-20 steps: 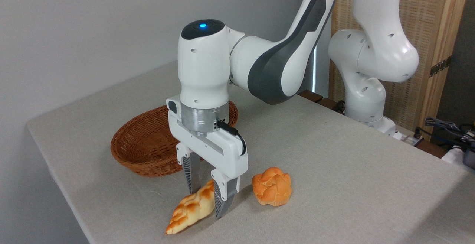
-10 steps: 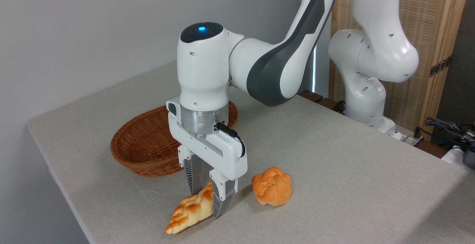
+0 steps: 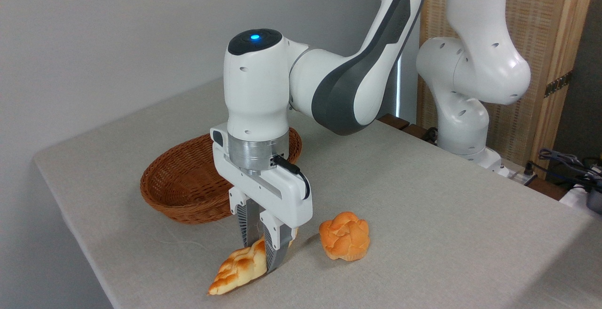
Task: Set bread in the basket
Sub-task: 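Close the gripper on the end of the braided bread loaf, then lift the braided loaf and carry it over the wicker basket, then lower the loaf into the basket and open the gripper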
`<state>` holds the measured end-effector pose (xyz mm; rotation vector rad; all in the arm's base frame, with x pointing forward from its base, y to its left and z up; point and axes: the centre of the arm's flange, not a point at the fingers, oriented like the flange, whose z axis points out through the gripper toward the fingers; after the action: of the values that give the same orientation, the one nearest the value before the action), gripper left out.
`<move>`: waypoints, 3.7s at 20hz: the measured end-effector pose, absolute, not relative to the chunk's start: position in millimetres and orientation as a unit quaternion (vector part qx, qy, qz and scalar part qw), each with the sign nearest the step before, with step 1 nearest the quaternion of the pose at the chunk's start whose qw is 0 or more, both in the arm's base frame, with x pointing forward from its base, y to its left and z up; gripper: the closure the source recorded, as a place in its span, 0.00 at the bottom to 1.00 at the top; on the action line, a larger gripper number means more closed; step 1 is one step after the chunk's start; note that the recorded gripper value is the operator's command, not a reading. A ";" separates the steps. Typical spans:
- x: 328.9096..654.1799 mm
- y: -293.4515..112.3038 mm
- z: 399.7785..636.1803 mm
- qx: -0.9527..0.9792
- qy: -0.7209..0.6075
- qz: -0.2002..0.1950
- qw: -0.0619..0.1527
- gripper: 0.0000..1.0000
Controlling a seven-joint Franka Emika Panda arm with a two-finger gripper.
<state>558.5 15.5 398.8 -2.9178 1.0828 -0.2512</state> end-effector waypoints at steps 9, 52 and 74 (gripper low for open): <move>558.5 15.4 398.8 -0.935 0.347 -0.081 0.009 0.62; 562.9 -169.7 487.6 -0.911 0.390 -0.026 -0.135 0.30; 565.1 -155.7 496.2 -0.912 0.395 -0.024 -0.104 0.00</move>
<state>565.1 -155.7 496.2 -3.0724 1.3312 -0.0815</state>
